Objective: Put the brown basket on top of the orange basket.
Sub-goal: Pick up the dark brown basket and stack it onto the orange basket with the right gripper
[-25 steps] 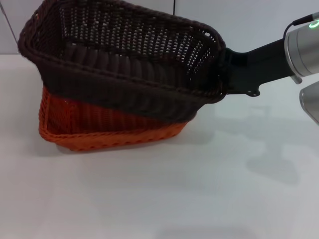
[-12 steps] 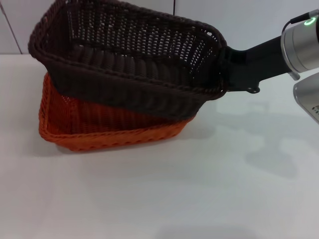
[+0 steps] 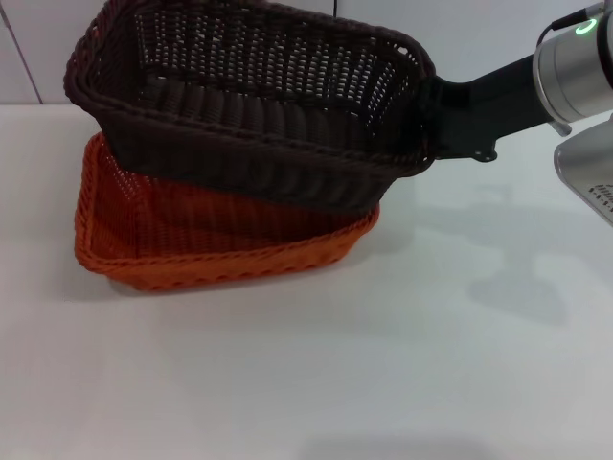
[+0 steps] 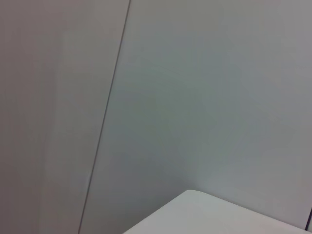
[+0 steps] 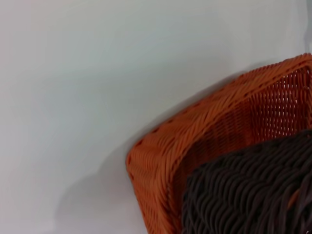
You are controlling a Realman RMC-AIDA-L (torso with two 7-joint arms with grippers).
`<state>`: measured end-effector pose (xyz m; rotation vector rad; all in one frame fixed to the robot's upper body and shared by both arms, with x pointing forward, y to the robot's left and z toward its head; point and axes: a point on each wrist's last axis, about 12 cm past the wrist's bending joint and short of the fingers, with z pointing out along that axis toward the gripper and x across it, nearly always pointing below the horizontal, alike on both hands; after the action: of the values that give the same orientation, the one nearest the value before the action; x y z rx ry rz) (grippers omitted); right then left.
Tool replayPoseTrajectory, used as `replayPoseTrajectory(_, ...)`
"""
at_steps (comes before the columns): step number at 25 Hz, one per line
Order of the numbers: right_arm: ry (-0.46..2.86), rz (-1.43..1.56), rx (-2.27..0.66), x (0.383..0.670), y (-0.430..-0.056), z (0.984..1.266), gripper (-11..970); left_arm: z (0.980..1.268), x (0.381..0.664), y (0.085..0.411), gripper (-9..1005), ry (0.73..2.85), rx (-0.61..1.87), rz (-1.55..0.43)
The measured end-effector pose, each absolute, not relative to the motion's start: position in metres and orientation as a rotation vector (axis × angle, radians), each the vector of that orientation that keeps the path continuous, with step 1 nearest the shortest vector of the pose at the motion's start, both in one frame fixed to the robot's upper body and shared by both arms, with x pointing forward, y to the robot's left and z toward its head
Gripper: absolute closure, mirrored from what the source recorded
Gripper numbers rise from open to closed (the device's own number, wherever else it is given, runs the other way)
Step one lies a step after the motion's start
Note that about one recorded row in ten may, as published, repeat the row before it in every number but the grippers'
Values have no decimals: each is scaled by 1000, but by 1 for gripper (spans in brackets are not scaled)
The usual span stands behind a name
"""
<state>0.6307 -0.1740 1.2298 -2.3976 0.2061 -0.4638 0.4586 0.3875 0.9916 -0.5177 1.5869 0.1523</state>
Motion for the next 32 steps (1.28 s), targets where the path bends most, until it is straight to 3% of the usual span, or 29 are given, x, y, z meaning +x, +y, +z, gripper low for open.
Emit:
replayPoseTrajectory(17,130,-489,-2417,640,-159,1215,803,991,457,387,332,1593,-516,153)
replayPoseTrajectory(32,211,-461,-2319,632,-160,1200,803,987,452,390,335,1613,-513,173)
